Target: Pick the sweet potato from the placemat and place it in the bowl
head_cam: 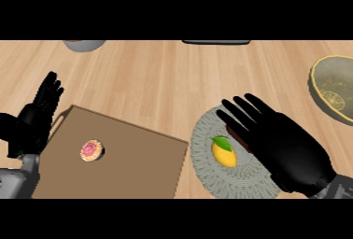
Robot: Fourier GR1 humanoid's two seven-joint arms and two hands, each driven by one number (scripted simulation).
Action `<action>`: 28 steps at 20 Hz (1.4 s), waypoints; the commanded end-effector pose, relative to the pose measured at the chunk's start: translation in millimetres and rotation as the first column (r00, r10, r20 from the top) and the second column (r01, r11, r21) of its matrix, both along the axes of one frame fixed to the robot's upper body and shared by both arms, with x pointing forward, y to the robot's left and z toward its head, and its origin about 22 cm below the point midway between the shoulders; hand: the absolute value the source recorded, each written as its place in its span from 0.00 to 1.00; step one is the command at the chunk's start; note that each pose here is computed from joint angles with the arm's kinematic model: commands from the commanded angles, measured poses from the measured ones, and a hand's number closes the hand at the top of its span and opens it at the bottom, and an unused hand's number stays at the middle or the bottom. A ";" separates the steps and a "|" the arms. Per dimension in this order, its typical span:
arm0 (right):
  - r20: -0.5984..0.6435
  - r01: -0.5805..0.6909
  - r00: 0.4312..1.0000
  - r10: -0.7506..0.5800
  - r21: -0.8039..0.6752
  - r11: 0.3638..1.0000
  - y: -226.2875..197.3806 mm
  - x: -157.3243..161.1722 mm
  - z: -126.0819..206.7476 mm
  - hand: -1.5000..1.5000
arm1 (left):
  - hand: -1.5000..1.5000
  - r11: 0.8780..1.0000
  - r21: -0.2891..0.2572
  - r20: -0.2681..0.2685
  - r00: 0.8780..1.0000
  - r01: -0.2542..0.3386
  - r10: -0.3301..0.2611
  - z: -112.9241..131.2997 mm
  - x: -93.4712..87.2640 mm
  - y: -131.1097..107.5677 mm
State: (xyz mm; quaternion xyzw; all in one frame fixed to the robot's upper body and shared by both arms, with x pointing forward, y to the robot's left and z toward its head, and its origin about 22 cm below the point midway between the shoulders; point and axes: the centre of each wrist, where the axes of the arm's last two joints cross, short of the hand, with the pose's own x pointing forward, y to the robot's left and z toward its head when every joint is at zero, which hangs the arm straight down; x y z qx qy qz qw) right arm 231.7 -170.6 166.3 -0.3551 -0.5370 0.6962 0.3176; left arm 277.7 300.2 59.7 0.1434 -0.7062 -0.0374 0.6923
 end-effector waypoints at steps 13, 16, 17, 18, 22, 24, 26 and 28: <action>-0.214 0.117 0.952 -0.219 -0.406 0.907 44.0 59.6 -63.2 0.00 | 0.50 1.000 0.003 -0.007 1.000 -0.009 0.009 -28.1 2.9 5.7; -0.184 0.116 0.958 -0.221 -0.454 0.883 49.1 48.4 -71.4 0.00 | 0.50 1.000 -0.007 -0.013 0.999 -0.030 0.030 -3.1 5.4 6.4; -0.170 0.120 0.960 -0.221 -0.463 0.878 46.8 47.8 -80.4 0.00 | 0.50 1.000 -0.002 -0.002 1.000 -0.005 0.005 9.0 -5.2 -6.6; -0.139 0.123 0.968 -0.210 -0.465 0.877 41.6 69.4 -59.1 0.00 | 0.50 1.000 -0.013 -0.008 1.000 -0.014 0.014 7.4 -3.7 4.6; -0.051 0.056 0.995 -0.083 -0.402 0.914 55.3 52.8 -65.1 0.00 | 0.50 1.000 0.004 0.006 1.000 -0.018 0.018 0.6 -6.6 11.9; -0.033 0.052 0.997 -0.070 -0.391 0.919 47.8 30.5 -91.0 0.00 | 0.50 1.000 -0.003 -0.010 1.000 -0.016 0.016 -0.6 -1.9 5.2; -0.041 0.067 0.995 -0.091 -0.410 0.910 39.9 59.4 -101.8 0.00 | 0.50 1.000 -0.010 -0.002 1.000 -0.012 0.012 -1.8 3.1 4.6; -0.078 0.061 0.992 -0.100 -0.397 0.916 43.1 47.4 -121.5 0.00 | 0.50 1.000 -0.002 0.002 1.000 -0.024 0.024 -4.0 -3.7 -0.8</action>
